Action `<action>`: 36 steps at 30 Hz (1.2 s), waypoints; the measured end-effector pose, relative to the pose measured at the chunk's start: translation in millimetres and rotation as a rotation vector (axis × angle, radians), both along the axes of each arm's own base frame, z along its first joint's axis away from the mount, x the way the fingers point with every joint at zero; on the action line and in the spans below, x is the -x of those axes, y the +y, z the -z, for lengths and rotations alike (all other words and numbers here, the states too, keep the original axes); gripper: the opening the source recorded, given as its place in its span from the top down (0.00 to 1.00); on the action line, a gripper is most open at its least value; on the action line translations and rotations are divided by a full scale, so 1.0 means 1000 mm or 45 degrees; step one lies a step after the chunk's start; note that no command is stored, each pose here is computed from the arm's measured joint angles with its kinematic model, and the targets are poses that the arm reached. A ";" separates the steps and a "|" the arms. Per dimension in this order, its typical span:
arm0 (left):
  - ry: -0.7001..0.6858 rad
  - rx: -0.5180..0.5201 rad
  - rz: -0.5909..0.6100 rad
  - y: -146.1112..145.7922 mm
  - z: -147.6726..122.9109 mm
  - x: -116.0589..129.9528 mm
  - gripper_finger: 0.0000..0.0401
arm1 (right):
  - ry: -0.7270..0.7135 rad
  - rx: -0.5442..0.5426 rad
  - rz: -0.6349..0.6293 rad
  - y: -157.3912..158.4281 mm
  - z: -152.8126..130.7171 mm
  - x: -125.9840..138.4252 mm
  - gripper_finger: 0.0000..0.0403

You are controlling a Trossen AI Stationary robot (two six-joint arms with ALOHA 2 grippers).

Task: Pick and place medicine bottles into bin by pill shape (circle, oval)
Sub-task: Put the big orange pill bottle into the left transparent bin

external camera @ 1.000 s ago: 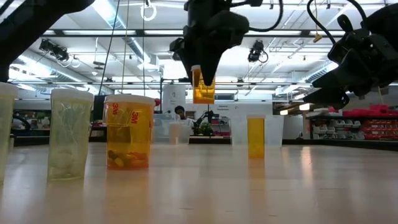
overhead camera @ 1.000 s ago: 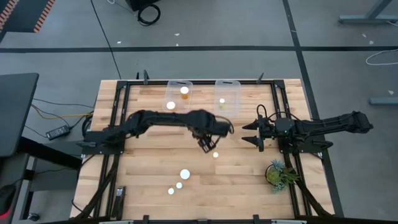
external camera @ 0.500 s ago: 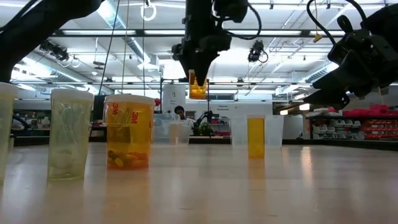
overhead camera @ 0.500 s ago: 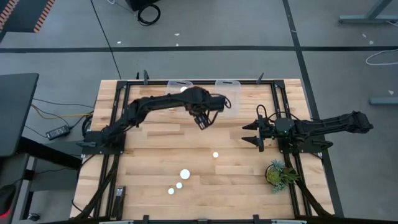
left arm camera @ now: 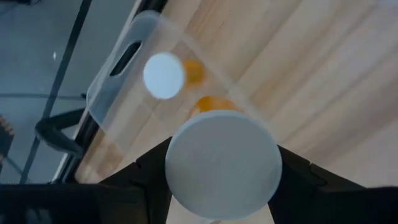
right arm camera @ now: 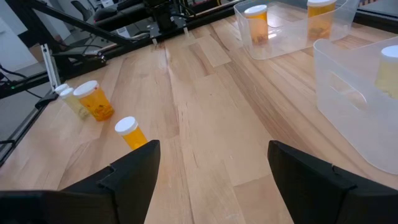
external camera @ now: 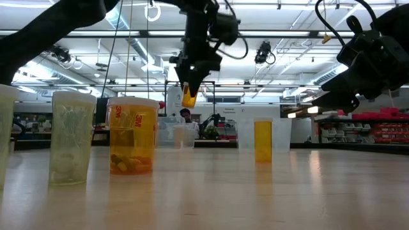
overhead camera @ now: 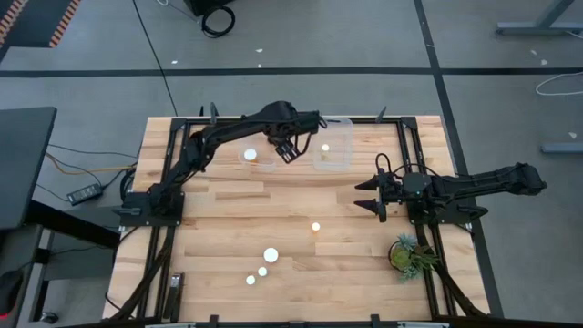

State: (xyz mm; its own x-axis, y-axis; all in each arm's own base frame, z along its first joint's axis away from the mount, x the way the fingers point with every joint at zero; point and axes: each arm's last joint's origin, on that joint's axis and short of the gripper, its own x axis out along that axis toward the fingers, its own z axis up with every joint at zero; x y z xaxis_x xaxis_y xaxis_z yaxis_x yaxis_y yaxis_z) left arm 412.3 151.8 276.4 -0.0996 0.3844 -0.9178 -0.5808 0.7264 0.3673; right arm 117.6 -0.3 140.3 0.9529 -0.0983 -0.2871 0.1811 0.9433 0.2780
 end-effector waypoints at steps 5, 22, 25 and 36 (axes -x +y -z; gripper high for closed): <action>0.103 0.037 -0.051 0.014 0.022 0.009 0.44 | 0.000 0.000 0.000 0.000 0.000 0.000 0.24; 0.132 0.184 -0.020 0.035 0.080 0.017 0.45 | 0.000 0.000 0.000 0.000 0.000 0.000 0.24; 0.138 0.193 -0.040 0.041 0.086 0.021 0.47 | 0.000 0.000 0.000 0.000 0.000 0.000 0.24; 0.034 0.254 -0.062 0.050 0.090 0.020 0.43 | 0.000 0.000 0.000 0.000 0.000 0.000 0.24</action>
State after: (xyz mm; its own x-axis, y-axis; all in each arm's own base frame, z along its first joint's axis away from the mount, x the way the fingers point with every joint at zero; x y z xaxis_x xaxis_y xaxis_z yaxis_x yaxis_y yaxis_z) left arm 392.3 201.8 186.4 -0.1389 0.1895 -0.9720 -0.6089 0.7577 0.2347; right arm 117.6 -0.2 140.3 0.9529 -0.0981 -0.2870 0.1809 0.9434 0.2779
